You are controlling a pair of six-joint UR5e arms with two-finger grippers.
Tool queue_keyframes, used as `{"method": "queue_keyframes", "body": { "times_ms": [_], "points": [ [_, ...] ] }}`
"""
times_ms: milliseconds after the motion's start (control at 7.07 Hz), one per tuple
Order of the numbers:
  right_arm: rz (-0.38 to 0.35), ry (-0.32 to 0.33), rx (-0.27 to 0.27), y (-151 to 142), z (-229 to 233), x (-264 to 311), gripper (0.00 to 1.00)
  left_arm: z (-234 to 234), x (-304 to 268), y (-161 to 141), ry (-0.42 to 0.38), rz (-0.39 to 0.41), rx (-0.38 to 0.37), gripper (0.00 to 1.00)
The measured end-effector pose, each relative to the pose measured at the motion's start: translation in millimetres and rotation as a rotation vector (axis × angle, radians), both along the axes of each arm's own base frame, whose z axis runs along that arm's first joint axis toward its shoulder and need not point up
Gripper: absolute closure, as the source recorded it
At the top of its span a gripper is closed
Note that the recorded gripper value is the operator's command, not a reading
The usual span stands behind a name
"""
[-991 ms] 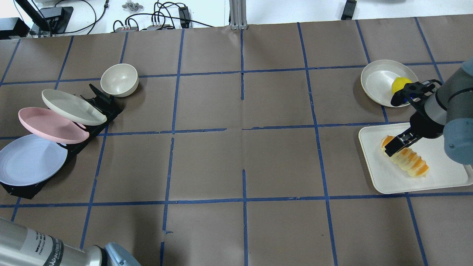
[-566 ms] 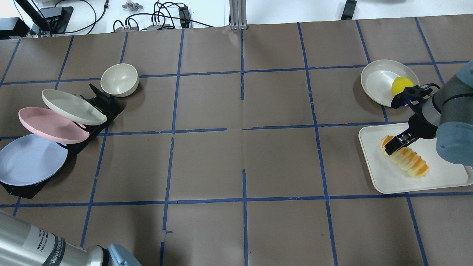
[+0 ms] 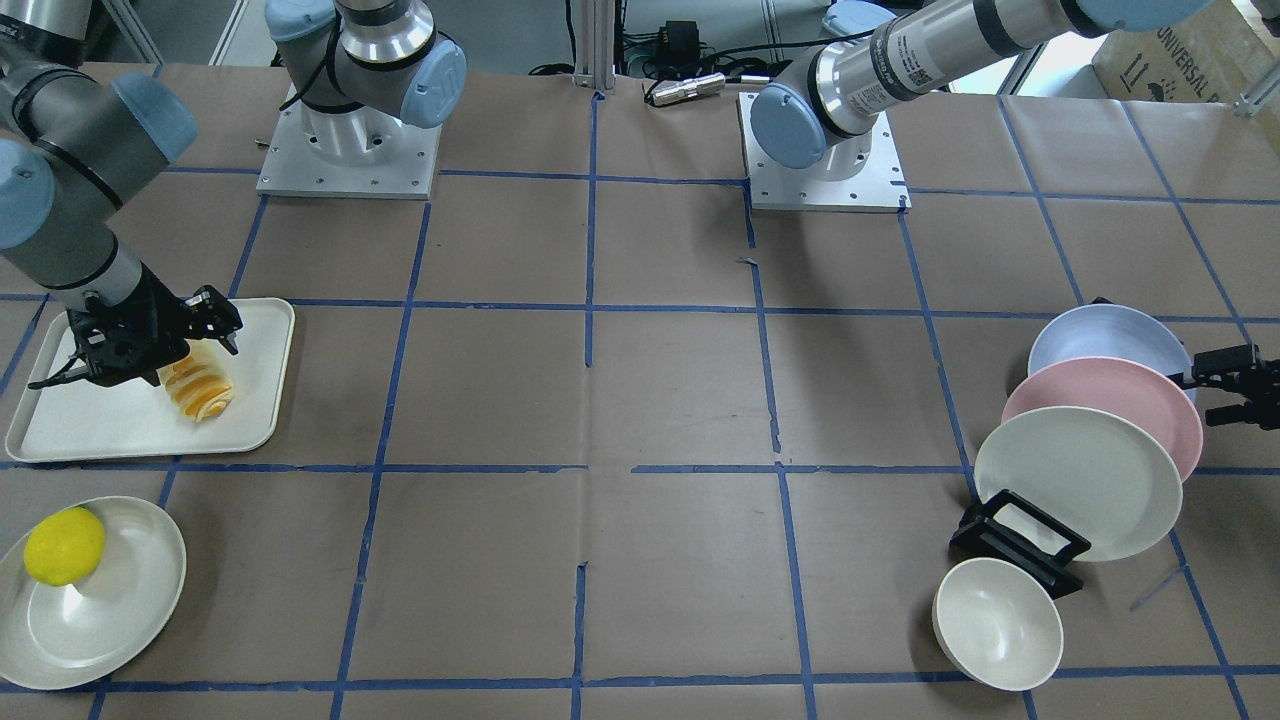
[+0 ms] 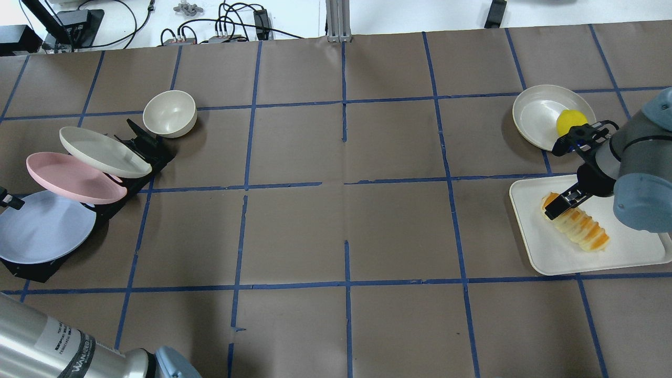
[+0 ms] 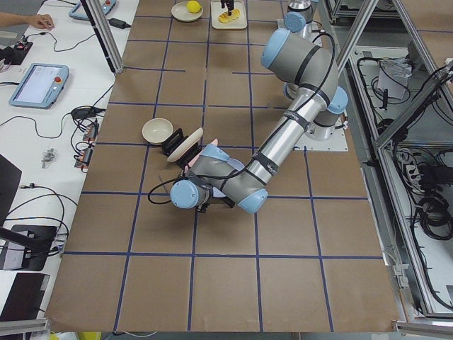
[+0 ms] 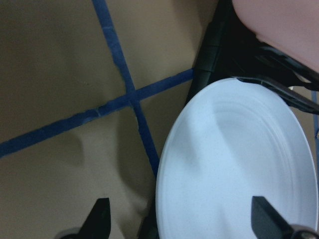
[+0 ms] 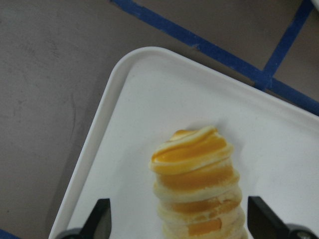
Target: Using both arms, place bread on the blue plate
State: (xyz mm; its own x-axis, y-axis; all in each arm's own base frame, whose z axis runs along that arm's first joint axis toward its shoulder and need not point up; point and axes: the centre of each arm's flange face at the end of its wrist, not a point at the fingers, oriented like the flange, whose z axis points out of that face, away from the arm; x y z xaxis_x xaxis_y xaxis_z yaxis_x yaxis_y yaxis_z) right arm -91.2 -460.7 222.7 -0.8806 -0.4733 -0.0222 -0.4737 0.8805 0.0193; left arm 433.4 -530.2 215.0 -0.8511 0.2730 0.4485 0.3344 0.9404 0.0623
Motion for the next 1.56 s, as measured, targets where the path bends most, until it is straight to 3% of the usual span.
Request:
{"method": "queue_keyframes", "body": {
  "times_ms": [142,283,566,849,1132,1274,1415,1557],
  "points": [
    [0.005,-0.001,-0.007,-4.3,-4.6,-1.5,0.04,-4.7,0.1,1.5,0.013,0.007,-0.001,0.59],
    [0.008,-0.003,-0.017,-7.6,-8.4,-2.4,0.04,-10.0,0.1,4.3,0.03,0.018,-0.005,0.8],
    [0.009,-0.007,-0.025,-13.2,-21.7,-5.1,0.04,-15.0,-0.6,8.0,0.041,0.031,-0.001,1.0],
    [0.004,-0.008,-0.026,-15.2,-30.5,-9.2,0.11,-10.4,-0.2,8.3,0.034,0.039,-0.004,1.0],
    [0.003,-0.012,-0.021,-13.2,-34.7,-9.3,0.43,15.5,3.0,8.7,0.003,0.041,-0.02,1.0],
    [0.004,-0.017,-0.012,-10.6,-38.2,-8.1,0.68,39.3,2.2,16.3,-0.011,0.044,-0.018,1.0],
    [0.006,-0.022,-0.002,-8.0,-41.8,-6.8,0.85,68.7,-0.3,29.3,-0.023,0.046,-0.006,1.0],
    [0.007,-0.026,0.006,-6.3,-44.0,-5.9,0.9,98.7,-5.3,43.0,-0.033,0.05,0.006,1.0]
  ]
}}
